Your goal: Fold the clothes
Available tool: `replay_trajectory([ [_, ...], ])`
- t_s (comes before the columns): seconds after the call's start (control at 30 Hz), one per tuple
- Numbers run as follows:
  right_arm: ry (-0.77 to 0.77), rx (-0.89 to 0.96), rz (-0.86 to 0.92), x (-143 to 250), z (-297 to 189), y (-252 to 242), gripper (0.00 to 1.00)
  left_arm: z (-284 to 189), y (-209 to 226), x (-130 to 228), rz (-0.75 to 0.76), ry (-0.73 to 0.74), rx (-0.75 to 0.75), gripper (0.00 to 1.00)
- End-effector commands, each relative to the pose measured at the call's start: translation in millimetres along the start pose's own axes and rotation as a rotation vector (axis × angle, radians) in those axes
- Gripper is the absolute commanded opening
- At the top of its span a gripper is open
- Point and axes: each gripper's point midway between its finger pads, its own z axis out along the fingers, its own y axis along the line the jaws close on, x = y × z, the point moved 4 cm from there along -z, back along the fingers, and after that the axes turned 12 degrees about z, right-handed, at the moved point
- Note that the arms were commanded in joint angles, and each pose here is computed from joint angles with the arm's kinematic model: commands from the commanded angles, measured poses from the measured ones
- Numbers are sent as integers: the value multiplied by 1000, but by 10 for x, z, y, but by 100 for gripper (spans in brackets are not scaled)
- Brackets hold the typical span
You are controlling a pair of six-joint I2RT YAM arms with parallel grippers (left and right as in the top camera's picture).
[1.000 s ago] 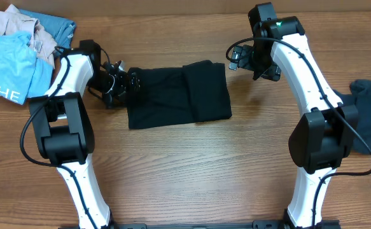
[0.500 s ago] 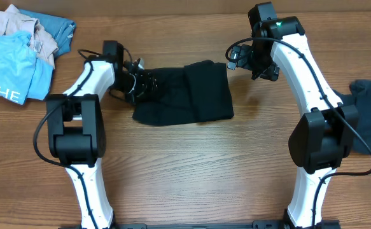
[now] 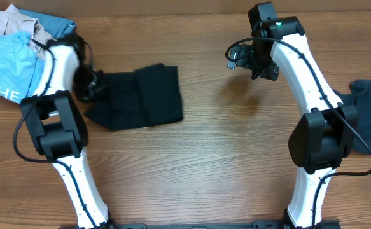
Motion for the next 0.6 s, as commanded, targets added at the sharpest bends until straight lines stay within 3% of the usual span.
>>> replay_trajectory([
  [0.0, -47, -65, -59, 88, -123, 317, 99, -589, 16, -189, 52, -131, -75, 4],
  [0.17, -70, -51, -35, 106, 56, 446, 98, -980, -622, -93, 192, -206, -113, 4],
  [0.3, -38, -24, -15, 135, 279, 436, 97, -860, -1334, 125, 352, -203, -119, 4],
  [0.43, -13, -10, 0, 164, 344, 407, 97, -721, -1991, 389, 496, -238, -170, 14],
  [0.47, -11, -9, 0, 167, 344, 405, 97, -710, -2051, 411, 504, -246, -175, 17],
  [0.5, -1, -7, 0, 185, 344, 398, 97, -692, -2131, 456, 522, -249, -178, 43],
  [0.53, 6, -7, 2, 190, 344, 388, 97, -680, -2174, 486, 533, -248, -177, 57],
  [0.57, 11, -10, 8, 181, 344, 374, 97, -677, -2168, 497, 534, -242, -179, 61],
])
